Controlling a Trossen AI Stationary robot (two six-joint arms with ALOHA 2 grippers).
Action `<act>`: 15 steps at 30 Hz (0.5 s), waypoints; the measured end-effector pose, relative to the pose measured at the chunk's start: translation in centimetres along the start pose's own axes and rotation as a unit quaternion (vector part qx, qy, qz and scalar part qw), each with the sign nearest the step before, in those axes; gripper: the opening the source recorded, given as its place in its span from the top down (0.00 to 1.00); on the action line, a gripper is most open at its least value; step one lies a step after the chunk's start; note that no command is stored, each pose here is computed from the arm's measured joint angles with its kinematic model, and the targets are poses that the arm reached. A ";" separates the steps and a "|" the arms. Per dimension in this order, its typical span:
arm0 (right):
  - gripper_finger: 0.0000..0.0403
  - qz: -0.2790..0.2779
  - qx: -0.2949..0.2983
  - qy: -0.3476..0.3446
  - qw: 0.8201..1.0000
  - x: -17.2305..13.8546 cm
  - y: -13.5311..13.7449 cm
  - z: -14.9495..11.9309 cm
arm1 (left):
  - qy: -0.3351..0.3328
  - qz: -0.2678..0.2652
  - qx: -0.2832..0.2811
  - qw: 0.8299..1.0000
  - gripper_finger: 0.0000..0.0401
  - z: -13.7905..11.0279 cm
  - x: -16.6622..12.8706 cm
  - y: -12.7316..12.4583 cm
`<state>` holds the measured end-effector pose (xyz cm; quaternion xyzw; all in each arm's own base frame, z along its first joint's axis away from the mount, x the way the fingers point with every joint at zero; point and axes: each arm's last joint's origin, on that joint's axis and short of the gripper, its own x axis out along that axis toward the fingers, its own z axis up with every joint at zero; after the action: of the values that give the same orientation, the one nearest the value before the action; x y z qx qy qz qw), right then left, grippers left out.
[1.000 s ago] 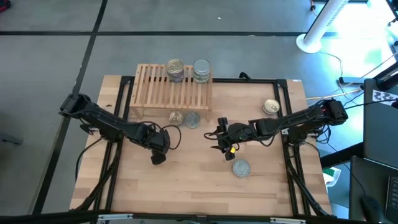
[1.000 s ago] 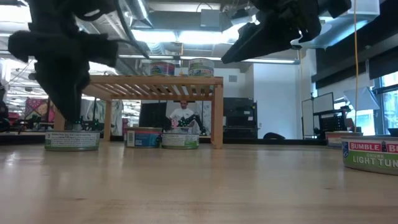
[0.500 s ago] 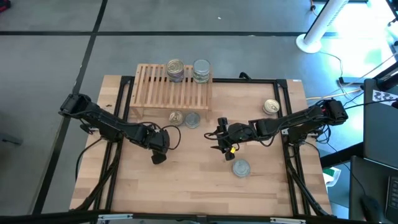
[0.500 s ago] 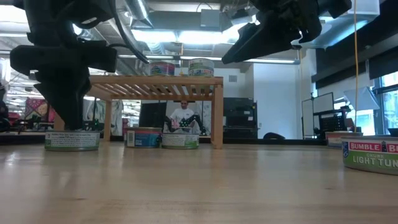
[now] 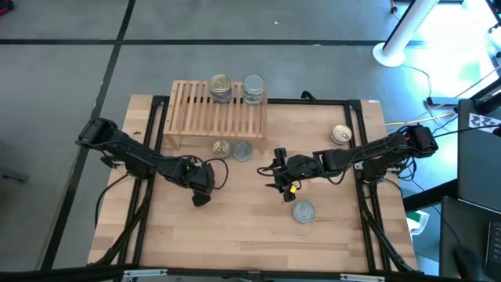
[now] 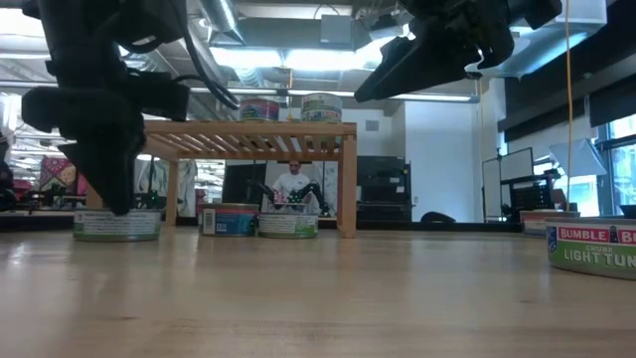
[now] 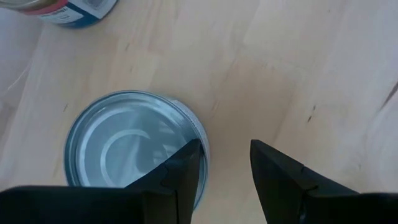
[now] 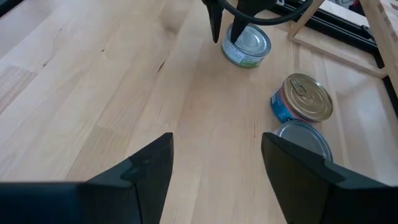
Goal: Stack canned seafood by type on shelf
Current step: Put the green tuna can on the shelf and align it with the other stacked green tuna cans
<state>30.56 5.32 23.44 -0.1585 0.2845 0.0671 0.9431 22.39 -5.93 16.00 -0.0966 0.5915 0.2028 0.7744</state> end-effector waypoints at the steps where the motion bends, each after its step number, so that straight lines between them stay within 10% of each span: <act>1: 0.40 0.000 0.000 0.000 1.000 0.0 0.0 0.0 | 0.000 0.002 0.000 1.000 0.65 0.0 0.1 0.0; 15: 0.40 0.000 0.000 -0.002 1.000 0.0 0.0 0.0 | -0.009 0.020 0.003 1.000 0.65 0.0 0.3 0.1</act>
<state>30.59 5.32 23.47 -0.1582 0.2826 0.0670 0.9437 22.46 -5.82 15.77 -0.0802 0.5871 0.2171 0.7757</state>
